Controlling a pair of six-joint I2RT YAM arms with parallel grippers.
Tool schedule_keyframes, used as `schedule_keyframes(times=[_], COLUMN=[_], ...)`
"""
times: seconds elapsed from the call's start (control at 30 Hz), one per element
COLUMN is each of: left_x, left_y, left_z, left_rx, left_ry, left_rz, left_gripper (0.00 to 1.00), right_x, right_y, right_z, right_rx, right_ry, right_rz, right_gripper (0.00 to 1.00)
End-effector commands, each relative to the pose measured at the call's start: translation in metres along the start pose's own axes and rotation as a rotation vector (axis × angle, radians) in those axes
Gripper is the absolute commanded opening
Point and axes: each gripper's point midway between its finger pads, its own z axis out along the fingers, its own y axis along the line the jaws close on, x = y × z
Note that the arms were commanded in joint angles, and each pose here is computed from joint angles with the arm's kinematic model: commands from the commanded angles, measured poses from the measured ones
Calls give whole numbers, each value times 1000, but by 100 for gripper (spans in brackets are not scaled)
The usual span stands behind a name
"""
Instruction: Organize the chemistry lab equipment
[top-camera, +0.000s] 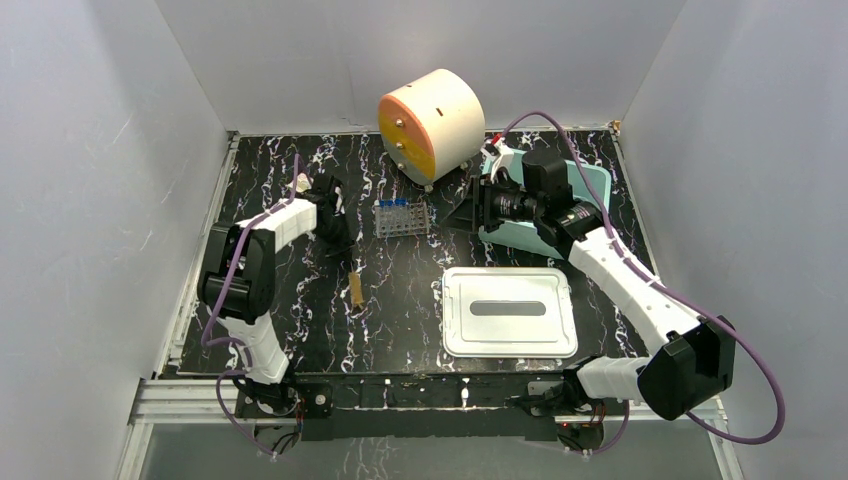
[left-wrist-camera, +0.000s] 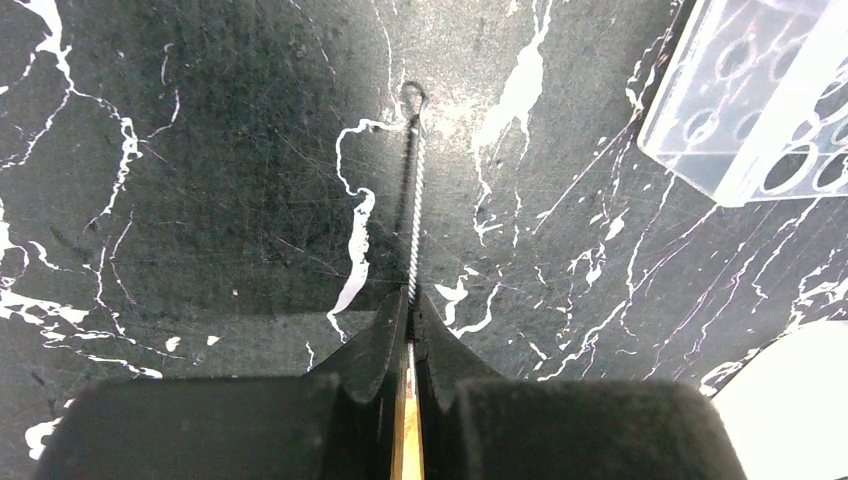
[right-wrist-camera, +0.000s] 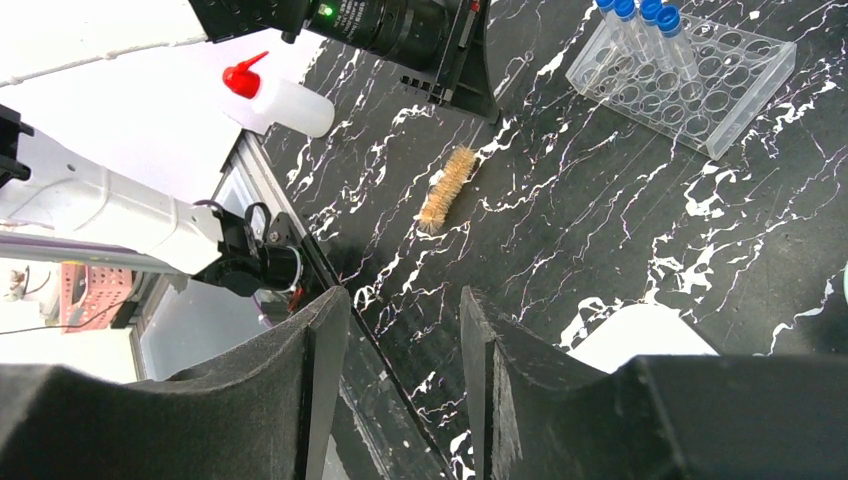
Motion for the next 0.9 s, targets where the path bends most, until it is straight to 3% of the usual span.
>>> schedule_keyframes(times=[0.0,0.17,0.57,0.87], left_x=[15,1,6,18], left_y=[-4,-31,-124,-150], left_z=[-10,-56,-200,-247], left_rx=[21,155,780,1008], left_ry=[34,-72,-331,-350], left_rz=[34,42,115,197], left_gripper=[0,0,0,0], right_x=[-13,-11,-21,-50], right_y=[10,7,32,75], right_z=[-5,-4,13,47], right_rx=[-22,-10,-82,-196], right_ry=[-59,-59,-85,-151], right_rz=[-43,-35,-50,-43], right_gripper=[54,54,67,67])
